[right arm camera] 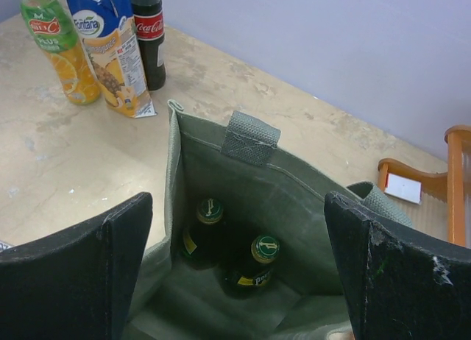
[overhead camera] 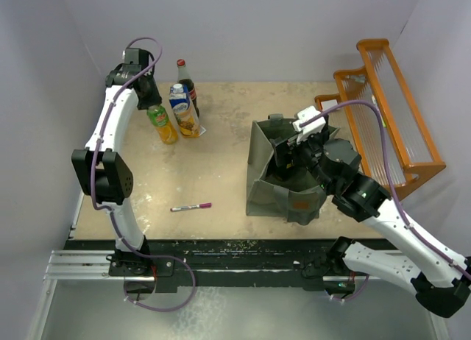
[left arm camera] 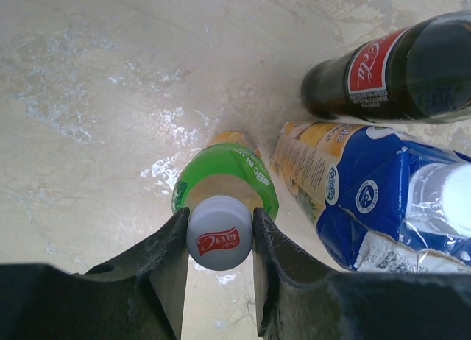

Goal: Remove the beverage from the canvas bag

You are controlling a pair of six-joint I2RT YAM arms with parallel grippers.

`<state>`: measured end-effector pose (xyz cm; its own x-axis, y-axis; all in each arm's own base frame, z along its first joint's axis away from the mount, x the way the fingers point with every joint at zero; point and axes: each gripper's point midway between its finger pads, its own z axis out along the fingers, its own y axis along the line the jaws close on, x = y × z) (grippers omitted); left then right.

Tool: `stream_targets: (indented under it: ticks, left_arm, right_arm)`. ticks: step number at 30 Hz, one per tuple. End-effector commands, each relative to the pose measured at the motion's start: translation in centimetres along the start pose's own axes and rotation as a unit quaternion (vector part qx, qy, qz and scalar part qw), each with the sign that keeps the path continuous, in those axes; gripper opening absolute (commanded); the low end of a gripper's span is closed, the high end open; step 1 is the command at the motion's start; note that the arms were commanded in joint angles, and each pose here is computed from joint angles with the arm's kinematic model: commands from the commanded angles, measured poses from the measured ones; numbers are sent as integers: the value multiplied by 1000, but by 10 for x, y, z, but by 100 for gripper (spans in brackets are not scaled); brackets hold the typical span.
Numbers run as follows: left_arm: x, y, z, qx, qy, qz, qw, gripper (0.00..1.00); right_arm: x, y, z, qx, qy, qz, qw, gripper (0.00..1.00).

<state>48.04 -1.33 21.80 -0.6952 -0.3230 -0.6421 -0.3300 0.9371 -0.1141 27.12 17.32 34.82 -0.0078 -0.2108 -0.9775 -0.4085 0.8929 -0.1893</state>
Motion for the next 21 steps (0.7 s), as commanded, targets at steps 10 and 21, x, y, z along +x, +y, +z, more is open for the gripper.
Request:
stream_targets:
  ticks: [10, 21]
  left_arm:
    - [-35, -14, -14, 31, -53, -1, 998, 58]
    - [-32, -23, -79, 99, -76, -47, 991, 81]
  right_arm:
    - [-22, -5, 2, 2, -28, -3, 1000, 100]
    - [-15, -7, -16, 3, -17, 53, 998, 100]
